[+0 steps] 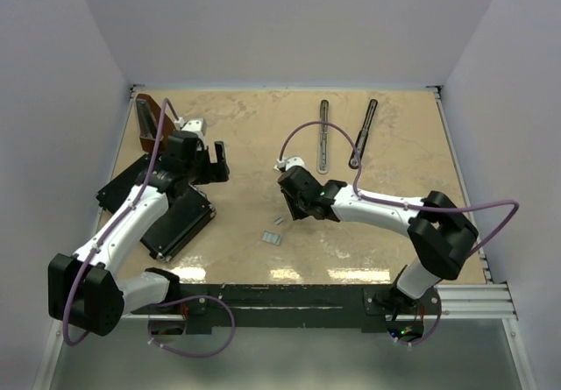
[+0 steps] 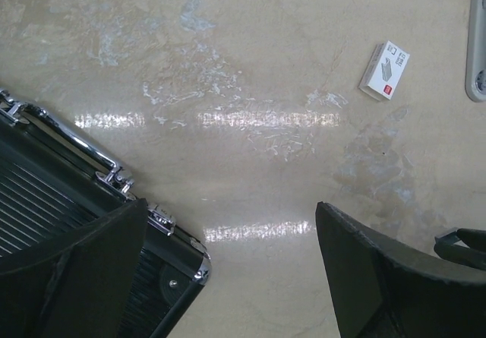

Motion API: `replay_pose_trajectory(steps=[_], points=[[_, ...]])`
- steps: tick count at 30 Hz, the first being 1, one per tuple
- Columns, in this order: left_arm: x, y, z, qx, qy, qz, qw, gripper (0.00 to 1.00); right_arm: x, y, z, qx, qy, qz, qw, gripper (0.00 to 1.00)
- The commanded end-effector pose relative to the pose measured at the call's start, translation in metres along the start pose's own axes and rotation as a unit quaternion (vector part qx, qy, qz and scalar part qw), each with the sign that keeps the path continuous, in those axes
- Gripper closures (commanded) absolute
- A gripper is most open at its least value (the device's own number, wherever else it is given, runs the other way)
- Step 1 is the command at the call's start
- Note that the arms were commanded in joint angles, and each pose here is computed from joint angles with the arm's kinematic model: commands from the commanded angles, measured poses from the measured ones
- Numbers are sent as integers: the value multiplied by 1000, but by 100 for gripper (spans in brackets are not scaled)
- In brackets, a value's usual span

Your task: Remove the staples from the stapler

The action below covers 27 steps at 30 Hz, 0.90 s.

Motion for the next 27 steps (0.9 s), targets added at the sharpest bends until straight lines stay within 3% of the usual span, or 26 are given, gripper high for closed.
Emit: replay_pose_trajectory(steps=[1, 9, 22, 27], points=[[-5, -3, -3, 4, -48, -23, 999, 3, 7, 26, -20, -66, 47, -40, 996, 74], [1, -10, 5, 18, -41, -27, 999, 3, 42, 27, -39, -98, 103, -119, 983, 76], [8, -12, -4, -1, -24, -32, 999, 2, 83, -3, -38, -64, 186, -225, 954, 77], [7, -14, -1, 10, -27, -34, 999, 3, 91, -12, -34, -63, 177, -267, 945, 77]])
Point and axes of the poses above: each gripper's point midway between its finger pads, its own z axis out along the fingers, its own x axis along the line the jaws close on, y = z × x, the point moved 6 cm from there along -z, back along the fingers, and after that the axes turned 5 degrees about z, right-handed, at the moved point
